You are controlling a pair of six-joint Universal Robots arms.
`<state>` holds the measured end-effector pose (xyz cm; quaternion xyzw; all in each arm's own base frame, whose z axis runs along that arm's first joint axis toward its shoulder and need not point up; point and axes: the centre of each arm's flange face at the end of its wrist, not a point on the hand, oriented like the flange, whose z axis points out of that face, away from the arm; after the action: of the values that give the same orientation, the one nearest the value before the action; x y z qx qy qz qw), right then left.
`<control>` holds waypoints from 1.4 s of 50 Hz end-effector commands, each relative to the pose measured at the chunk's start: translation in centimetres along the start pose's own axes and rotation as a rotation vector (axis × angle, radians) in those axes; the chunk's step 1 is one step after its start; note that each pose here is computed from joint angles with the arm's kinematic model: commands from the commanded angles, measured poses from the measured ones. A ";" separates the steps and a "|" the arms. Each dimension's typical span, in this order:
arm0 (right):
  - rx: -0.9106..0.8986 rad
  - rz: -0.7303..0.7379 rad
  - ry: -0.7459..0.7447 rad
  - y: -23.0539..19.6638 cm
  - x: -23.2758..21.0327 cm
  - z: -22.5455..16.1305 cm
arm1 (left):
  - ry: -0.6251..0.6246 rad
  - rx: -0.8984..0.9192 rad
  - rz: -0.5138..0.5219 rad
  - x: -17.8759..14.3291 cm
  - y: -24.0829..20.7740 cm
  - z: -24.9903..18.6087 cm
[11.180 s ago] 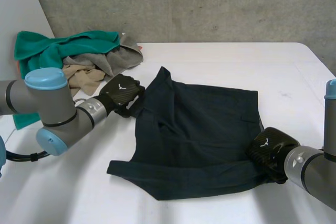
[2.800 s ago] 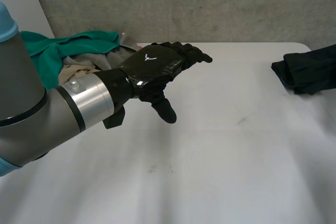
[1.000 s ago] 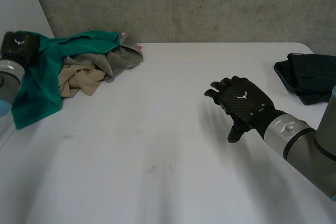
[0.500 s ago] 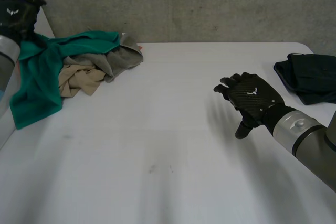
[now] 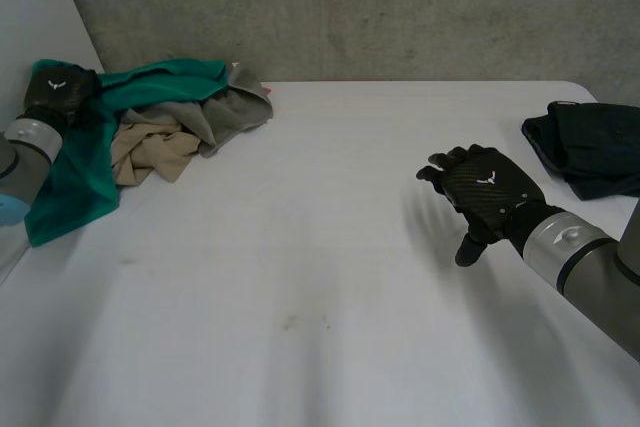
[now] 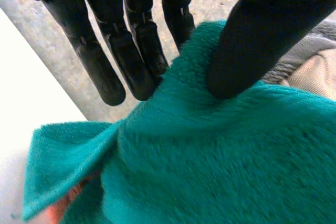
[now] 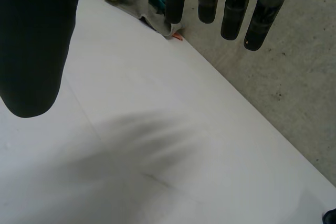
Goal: Fold the laundry.
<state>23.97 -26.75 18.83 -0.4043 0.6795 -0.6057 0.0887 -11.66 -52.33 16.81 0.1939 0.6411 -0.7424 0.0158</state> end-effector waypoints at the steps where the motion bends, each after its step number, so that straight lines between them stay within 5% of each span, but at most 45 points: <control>1: 0.001 -0.005 0.017 0.2 0.5 0.2 | -0.126 0.129 0.051 0.0 -6.4 0.1; 7: 0.000 -0.004 0.027 0.3 0.9 0.3 | -0.121 0.294 0.047 2.2 -13.8 -2.0; 13: -0.005 0.001 0.046 0.5 1.6 0.2 | 0.107 0.383 -0.121 10.6 -21.4 -8.1; 21: 0.006 0.008 0.078 0.3 2.7 0.3 | 0.557 0.251 -0.366 20.8 -22.6 -18.4; 28: 0.012 0.006 0.081 0.1 2.8 0.3 | 0.759 0.127 -0.348 26.1 -20.2 -23.1; 34: 0.022 0.002 0.092 -0.3 3.1 0.3 | 0.709 0.162 -0.283 25.2 -20.5 -22.2; 50: -0.079 0.063 0.021 -1.7 3.3 -0.6 | 0.338 -0.038 -0.233 18.9 -16.6 -18.3; 56: -0.194 0.163 -0.066 -1.6 1.2 -1.9 | 0.281 -0.091 -0.058 17.1 -12.8 -15.1; 64: -0.171 0.105 -0.203 -1.6 -4.8 -2.7 | 0.324 -0.164 0.166 15.0 -7.5 -11.9; 70: -0.126 0.014 -0.175 -0.5 -6.1 -2.4 | 0.450 -0.180 0.198 15.2 -5.6 -11.8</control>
<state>25.89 -21.95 19.17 -0.4302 0.7362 -0.5015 0.1463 -24.71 -35.74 18.33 0.3594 0.6759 -0.6430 -0.0229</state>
